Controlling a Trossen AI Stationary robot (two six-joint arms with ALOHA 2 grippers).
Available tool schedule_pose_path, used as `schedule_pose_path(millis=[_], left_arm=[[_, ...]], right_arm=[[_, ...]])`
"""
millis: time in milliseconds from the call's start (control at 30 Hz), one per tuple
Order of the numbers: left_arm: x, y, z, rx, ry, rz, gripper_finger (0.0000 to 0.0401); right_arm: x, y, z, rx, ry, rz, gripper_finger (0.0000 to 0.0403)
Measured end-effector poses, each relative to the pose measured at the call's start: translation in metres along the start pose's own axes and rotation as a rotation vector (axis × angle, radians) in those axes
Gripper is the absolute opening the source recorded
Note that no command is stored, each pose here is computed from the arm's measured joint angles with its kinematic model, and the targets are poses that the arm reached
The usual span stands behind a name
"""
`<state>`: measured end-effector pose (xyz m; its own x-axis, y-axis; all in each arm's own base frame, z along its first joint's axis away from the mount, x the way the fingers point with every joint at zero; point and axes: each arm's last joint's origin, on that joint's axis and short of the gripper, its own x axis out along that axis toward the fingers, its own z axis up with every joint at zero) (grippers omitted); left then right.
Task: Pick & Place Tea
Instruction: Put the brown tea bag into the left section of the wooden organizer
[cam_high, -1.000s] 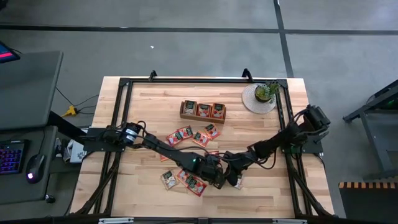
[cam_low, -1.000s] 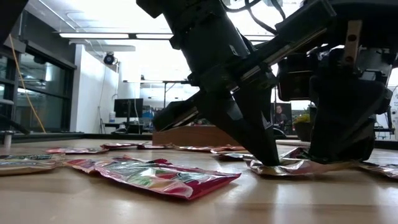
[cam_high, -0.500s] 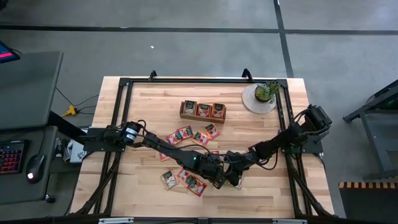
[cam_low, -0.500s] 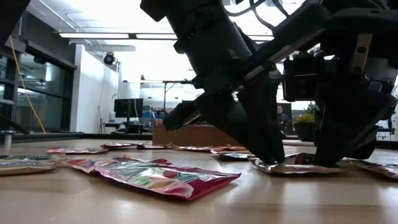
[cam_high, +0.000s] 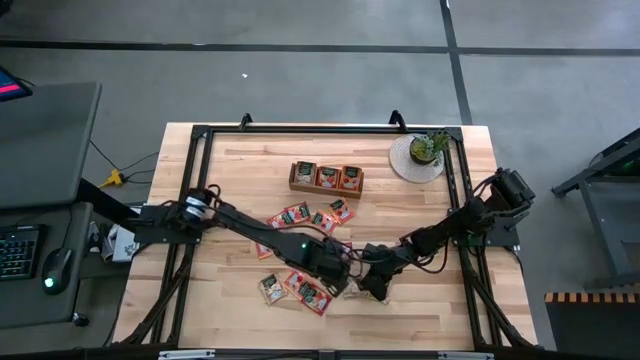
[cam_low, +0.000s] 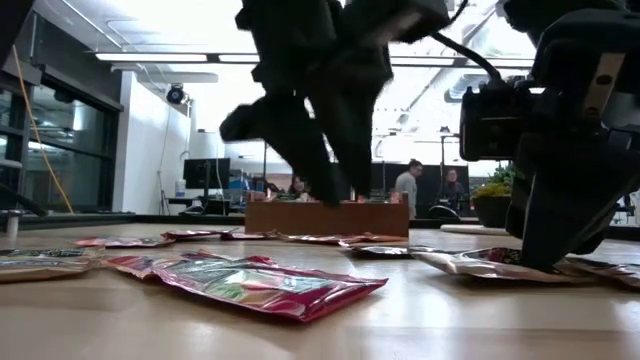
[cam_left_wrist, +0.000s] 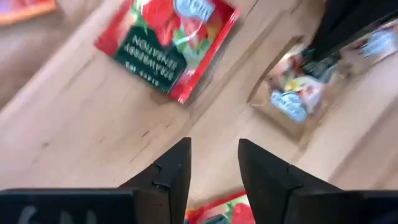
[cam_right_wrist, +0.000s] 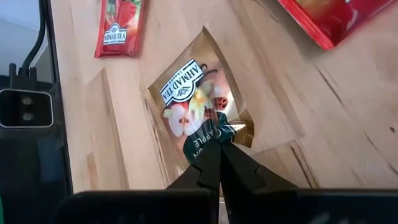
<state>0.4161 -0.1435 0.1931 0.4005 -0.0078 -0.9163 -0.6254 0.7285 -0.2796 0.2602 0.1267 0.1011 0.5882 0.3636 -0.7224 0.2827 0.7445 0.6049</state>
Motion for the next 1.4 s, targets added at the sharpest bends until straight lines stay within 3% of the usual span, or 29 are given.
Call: schedule_pose_path(millis=[200,433,833,1100,1300,1400], left_arm=[[-0.061,0.007,0.009,0.011,-0.147,0.034,0.0131],[-0.132,0.029,0.01,0.01,-0.363,0.133,0.0131],[-0.192,0.064,0.007,-0.013,-0.473,0.244,0.0131],[-0.228,0.103,-0.003,0.004,-0.586,0.212,0.0131],[-0.208,0.144,-0.008,0.027,-0.624,-0.009,0.0131],[-0.192,0.17,-0.009,0.02,-0.619,-0.132,0.0131]], right_arm=[[-0.014,0.004,0.002,-0.063,0.002,-0.013,0.0],[-0.056,0.008,0.017,-0.155,-0.051,-0.056,0.0],[-0.132,-0.003,0.045,-0.259,-0.206,-0.071,0.0],[-0.157,-0.018,0.071,-0.212,-0.292,-0.12,0.0],[-0.181,-0.01,0.122,-0.241,-0.358,-0.191,0.0],[-0.194,-0.006,0.148,-0.262,-0.325,-0.256,0.0]])
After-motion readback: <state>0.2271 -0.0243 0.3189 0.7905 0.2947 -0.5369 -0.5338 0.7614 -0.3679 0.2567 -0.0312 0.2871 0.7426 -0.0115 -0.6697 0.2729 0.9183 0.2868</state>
